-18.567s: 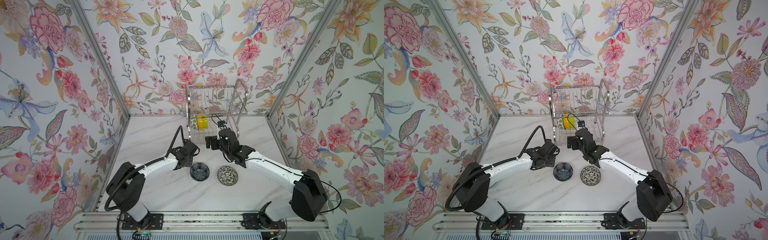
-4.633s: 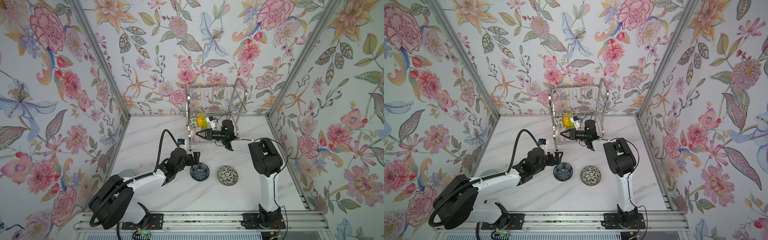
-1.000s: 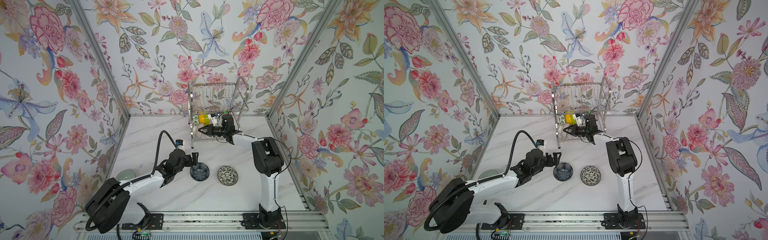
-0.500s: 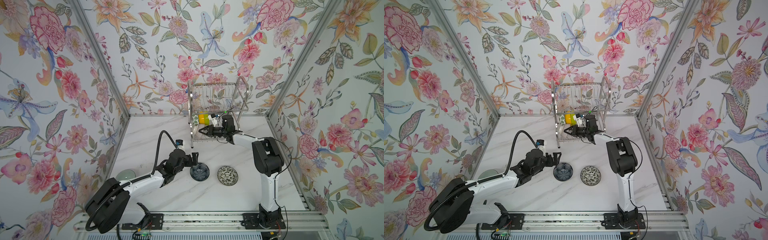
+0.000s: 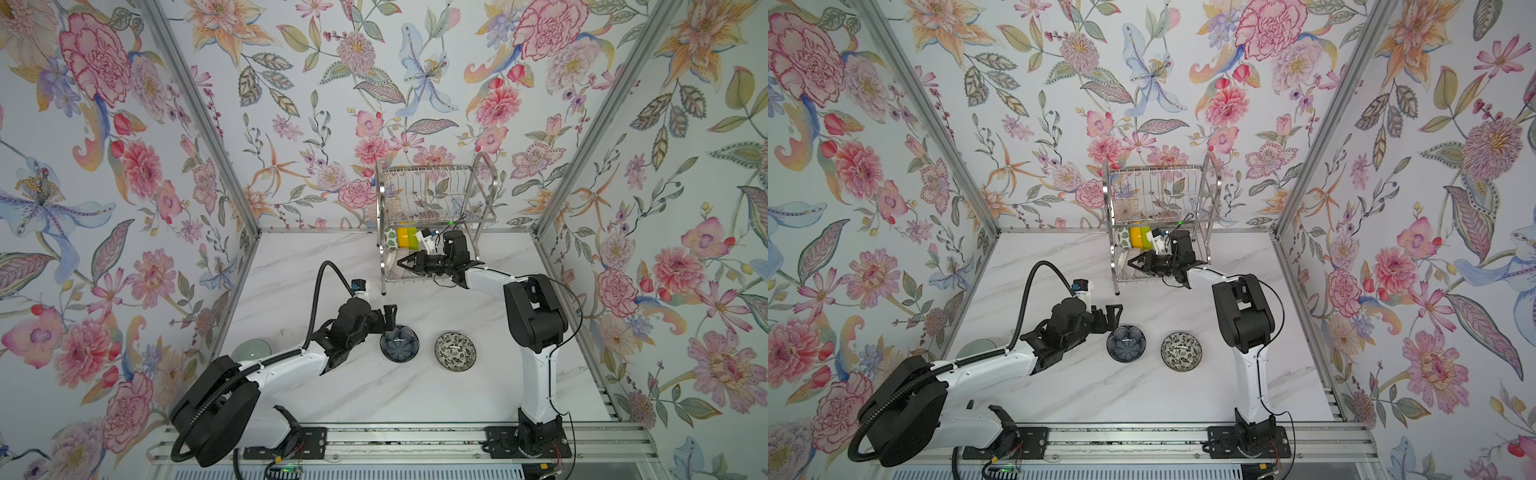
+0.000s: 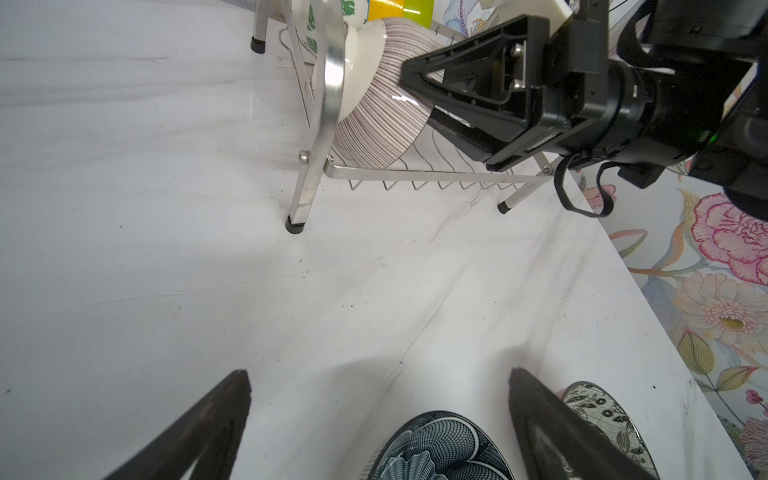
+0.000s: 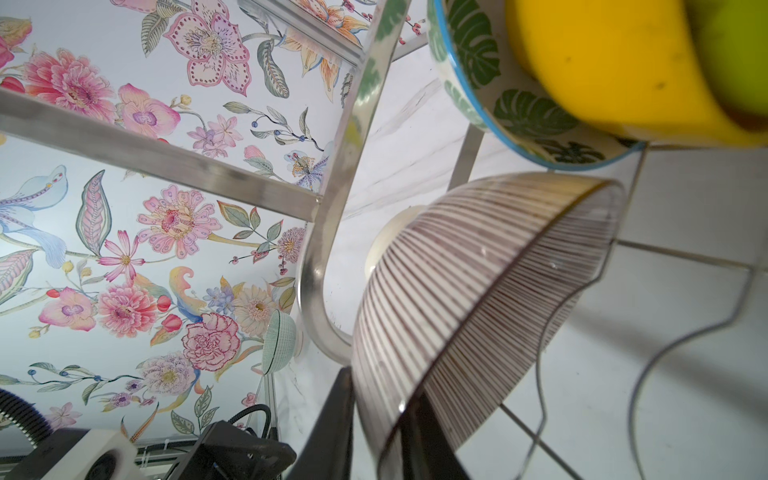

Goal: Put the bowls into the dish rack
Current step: 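Open the right gripper and release the pink-striped bowl upright in the rack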

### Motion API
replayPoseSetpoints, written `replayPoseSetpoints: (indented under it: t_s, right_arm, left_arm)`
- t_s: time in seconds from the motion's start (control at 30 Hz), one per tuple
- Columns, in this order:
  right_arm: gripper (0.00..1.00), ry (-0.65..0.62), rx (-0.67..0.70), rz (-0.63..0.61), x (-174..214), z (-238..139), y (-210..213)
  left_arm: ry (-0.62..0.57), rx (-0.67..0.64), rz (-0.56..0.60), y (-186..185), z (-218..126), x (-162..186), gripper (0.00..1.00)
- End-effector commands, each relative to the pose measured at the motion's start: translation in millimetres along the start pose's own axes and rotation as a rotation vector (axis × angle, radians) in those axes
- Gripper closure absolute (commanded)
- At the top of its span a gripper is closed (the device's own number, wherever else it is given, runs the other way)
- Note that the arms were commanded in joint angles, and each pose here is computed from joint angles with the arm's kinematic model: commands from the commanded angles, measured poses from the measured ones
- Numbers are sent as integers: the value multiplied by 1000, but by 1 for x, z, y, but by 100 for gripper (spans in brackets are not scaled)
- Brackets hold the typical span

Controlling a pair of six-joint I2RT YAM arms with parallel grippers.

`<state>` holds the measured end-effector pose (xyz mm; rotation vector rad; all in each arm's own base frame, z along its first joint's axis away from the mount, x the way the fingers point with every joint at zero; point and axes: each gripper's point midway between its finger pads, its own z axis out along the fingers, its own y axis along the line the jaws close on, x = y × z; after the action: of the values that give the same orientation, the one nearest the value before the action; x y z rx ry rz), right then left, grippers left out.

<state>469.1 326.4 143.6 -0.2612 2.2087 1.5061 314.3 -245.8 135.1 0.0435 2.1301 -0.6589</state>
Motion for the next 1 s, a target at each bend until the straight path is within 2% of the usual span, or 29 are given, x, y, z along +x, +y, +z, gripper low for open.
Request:
replayPoseSetpoints:
  t_s: [0.0,0.37,0.97]
  right_arm:
    - [78,-26,79,32,-5,-1,-18]
    - [72,-37,47,39,-10,-1,-7]
    - [70,-47,5,38,-17,2,11]
  left_arm:
    - [-8,-13,-3,1,-2,0,1]
    - [-7,-7,-9,-1,0,-1,1]
    - [-13,-5,-7,-2,-4,-3,1]
